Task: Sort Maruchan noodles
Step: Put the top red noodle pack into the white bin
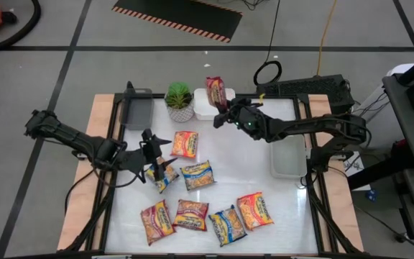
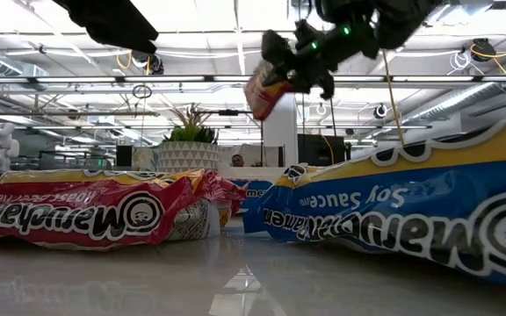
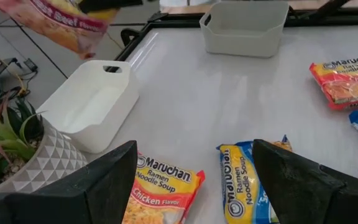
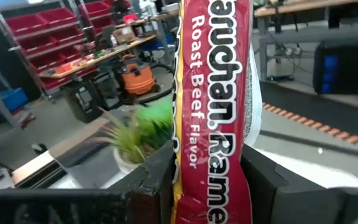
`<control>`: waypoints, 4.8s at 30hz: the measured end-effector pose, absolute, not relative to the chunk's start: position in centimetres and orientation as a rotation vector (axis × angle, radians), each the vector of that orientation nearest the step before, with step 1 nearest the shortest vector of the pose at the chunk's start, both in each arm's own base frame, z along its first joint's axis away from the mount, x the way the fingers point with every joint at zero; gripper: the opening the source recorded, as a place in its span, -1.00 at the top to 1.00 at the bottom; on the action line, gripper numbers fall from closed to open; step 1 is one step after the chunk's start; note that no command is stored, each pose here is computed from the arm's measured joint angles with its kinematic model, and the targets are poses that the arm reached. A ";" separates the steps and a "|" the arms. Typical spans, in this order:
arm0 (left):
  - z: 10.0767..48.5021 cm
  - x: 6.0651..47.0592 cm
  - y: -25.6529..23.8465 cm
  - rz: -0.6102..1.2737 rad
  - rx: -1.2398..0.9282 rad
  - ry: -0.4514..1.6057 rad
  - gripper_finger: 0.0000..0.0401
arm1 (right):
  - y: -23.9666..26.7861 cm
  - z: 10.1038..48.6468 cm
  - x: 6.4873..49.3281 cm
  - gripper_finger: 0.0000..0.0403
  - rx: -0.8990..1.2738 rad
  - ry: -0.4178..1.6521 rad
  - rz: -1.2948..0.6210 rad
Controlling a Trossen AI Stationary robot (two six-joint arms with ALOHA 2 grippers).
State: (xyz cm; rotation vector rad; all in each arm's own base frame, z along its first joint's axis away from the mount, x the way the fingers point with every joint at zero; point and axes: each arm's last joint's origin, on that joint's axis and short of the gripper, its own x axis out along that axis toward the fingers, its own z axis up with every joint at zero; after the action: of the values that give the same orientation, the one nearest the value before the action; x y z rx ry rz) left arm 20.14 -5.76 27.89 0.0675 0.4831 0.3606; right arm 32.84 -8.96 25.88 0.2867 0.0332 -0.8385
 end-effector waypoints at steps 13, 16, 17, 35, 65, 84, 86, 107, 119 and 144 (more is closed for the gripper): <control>27.8 20.2 -5.4 0.348 0.078 0.501 -0.60 | -10.5 26.8 32.7 0.41 0.265 0.118 -0.995; 27.8 20.2 -5.4 0.348 0.078 0.500 -0.60 | -10.9 25.9 32.2 0.41 0.284 0.127 -1.015; 27.8 20.2 -5.4 0.348 0.078 0.500 -0.60 | -11.1 25.5 32.0 0.41 0.292 0.132 -1.023; 28.1 20.4 -5.5 0.341 0.080 0.472 -0.60 | -12.3 20.9 32.9 0.41 0.433 0.145 -0.983; 27.9 20.3 -5.5 0.342 0.072 0.492 -0.60 | -14.6 20.9 36.2 0.41 0.279 0.388 -1.127; 27.9 20.3 -5.6 0.323 0.042 0.495 -0.60 | -14.9 17.7 34.2 0.41 0.354 0.434 -1.191; 27.9 20.3 -5.6 0.323 0.042 0.494 -0.60 | -14.9 17.7 34.2 0.41 0.359 0.424 -1.190; 27.9 20.3 -5.6 0.322 0.045 0.494 -0.60 | -14.9 17.6 34.2 0.26 0.331 0.445 -1.181; 27.9 20.3 -5.6 0.323 0.041 0.493 -0.60 | -14.9 17.6 34.1 0.15 0.311 0.455 -1.180; 27.8 20.3 -5.6 0.323 0.042 0.496 -0.60 | -15.5 17.9 34.1 0.61 0.267 0.483 -1.114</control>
State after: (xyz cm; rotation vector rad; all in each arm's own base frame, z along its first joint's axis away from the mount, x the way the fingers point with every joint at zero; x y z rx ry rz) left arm 20.27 -5.59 27.84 0.0418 0.4956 0.3234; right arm 34.15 -15.53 17.88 0.2673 0.4827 -1.1143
